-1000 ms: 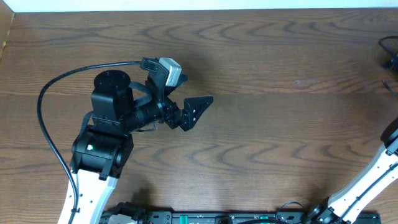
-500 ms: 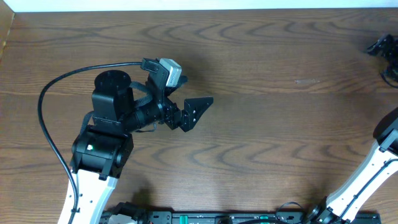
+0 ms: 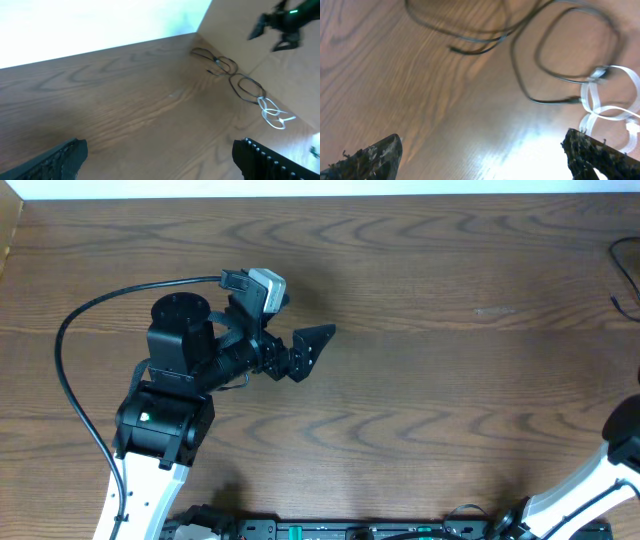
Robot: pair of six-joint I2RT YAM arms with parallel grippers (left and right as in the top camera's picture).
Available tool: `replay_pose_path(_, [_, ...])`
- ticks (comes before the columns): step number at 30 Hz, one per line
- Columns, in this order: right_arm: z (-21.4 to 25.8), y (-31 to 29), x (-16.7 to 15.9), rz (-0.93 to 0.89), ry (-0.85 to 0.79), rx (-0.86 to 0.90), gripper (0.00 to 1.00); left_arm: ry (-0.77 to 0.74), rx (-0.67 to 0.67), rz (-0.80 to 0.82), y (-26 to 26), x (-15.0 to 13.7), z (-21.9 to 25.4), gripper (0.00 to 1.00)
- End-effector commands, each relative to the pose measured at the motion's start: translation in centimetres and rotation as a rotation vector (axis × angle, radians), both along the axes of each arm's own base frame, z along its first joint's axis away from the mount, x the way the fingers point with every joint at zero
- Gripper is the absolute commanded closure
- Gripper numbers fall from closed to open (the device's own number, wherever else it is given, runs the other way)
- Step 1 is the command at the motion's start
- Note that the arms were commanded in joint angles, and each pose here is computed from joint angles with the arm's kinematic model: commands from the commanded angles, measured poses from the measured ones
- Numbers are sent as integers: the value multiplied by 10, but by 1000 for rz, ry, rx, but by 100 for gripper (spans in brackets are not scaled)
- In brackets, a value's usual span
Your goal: Untangle cables
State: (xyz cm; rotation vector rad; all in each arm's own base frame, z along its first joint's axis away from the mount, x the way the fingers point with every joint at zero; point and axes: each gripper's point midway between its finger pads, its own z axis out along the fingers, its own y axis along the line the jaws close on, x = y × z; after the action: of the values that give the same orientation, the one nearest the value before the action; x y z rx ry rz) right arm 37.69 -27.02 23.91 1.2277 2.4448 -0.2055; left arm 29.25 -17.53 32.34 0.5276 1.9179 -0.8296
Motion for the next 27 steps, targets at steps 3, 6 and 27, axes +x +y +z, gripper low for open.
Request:
replay_pose_path(3, [16,-3,-28,-118,41,-49,1,-39,12,40,6,1,7,2])
replay_pose_path(6, [13,3,-36,-128,74,-23,1,-63,21,77,13,0,13,2])
replay_pose_path(27, [56,37,-65,-77,39,-30,1,-130,92,363,68,-22,31,2])
